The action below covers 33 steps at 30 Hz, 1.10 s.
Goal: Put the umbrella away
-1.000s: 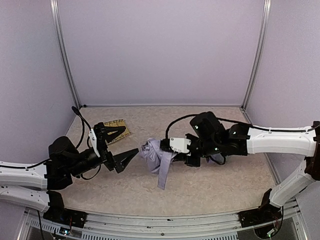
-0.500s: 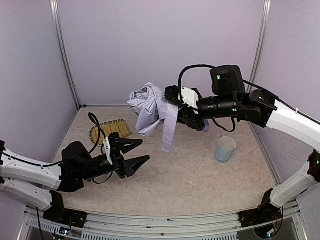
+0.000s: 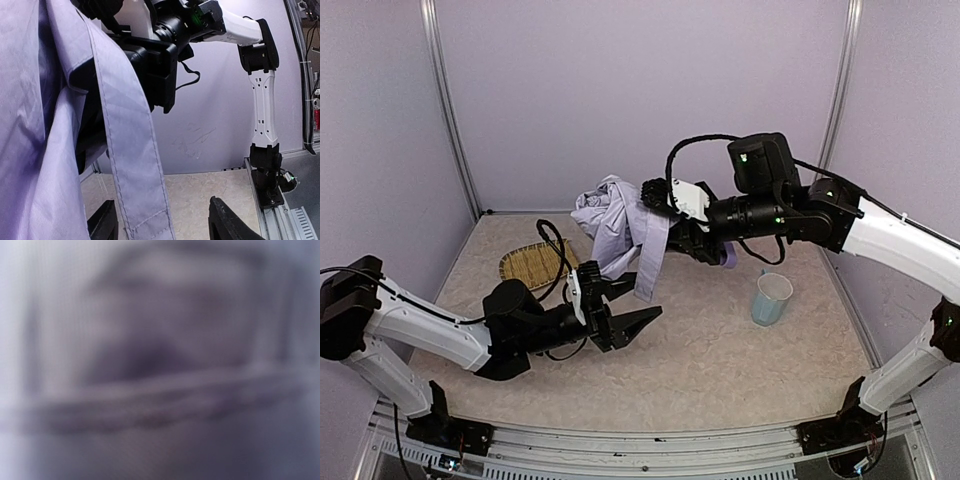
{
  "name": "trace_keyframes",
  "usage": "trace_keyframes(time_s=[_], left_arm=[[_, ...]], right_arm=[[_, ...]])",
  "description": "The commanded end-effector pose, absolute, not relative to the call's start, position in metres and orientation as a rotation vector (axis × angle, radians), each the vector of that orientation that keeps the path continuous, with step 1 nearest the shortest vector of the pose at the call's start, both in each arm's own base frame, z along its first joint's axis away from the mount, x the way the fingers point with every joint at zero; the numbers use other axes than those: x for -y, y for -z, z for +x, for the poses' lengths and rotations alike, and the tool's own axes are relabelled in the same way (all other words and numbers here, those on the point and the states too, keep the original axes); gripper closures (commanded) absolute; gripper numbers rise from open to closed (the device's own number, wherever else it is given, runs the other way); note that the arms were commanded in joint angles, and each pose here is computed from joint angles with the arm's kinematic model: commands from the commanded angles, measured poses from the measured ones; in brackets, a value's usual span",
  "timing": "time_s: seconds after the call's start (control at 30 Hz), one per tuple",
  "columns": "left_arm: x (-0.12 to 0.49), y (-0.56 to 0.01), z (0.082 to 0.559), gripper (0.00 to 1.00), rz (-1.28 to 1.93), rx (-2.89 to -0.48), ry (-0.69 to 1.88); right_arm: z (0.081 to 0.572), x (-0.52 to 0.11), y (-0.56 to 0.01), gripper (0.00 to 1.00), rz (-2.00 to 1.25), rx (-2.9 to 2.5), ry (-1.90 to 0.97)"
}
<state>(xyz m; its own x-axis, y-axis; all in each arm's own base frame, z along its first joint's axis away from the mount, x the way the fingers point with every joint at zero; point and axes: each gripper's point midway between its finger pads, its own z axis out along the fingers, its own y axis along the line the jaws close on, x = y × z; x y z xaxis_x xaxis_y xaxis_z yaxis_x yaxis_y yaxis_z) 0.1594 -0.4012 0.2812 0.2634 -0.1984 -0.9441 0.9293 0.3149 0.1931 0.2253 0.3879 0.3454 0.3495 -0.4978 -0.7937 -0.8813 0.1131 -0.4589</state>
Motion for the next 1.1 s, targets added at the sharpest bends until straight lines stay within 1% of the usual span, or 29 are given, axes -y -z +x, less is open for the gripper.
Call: trace_keyframes(time_s=[0.0, 0.03, 0.13, 0.17, 0.3, 0.43, 0.5, 0.67, 0.83, 0.97, 1.07], left_arm=[[0.403, -0.304, 0.153, 0.44, 0.904, -0.904, 0.964], [0.404, -0.305, 0.151, 0.46, 0.912, -0.9, 0.969], [0.406, -0.304, 0.149, 0.96, 0.931, -0.906, 0.976], [0.405, -0.303, 0.149, 1.0, 0.93, -0.912, 0.978], [0.392, -0.303, 0.146, 1.0, 0.902, -0.942, 1.003], [0.372, -0.306, 0.139, 1.0, 0.882, -0.986, 1.023], [0.365, -0.297, 0.14, 1.0, 0.897, -1.034, 0.993], [0.348, -0.272, 0.151, 1.0, 0.905, -1.123, 0.934], [0.348, -0.231, 0.174, 1.0, 1.018, -1.235, 0.819], [0.346, -0.224, 0.199, 1.0, 1.033, -1.252, 0.693], [0.349, -0.219, 0.216, 1.0, 1.075, -1.242, 0.625]], right_arm=[[0.224, -0.39, -0.376, 1.0, -1.472, -1.224, -0.456], [0.224, -0.39, -0.376, 1.0, -1.47, -1.222, -0.455], [0.225, -0.389, -0.377, 1.0, -1.466, -1.221, -0.448], [0.225, -0.388, -0.377, 1.0, -1.463, -1.226, -0.444], [0.236, -0.379, -0.377, 1.0, -1.424, -1.281, -0.413], [0.269, -0.35, -0.367, 1.0, -1.349, -1.429, -0.384], [0.28, -0.334, -0.368, 1.0, -1.303, -1.464, -0.388], [0.277, -0.326, -0.391, 1.0, -1.262, -1.429, -0.456], [0.249, -0.331, -0.419, 1.0, -1.309, -1.312, -0.591], [0.195, -0.336, -0.42, 1.0, -1.486, -1.123, -0.798], [0.153, -0.341, -0.407, 1.0, -1.622, -1.055, -0.935]])
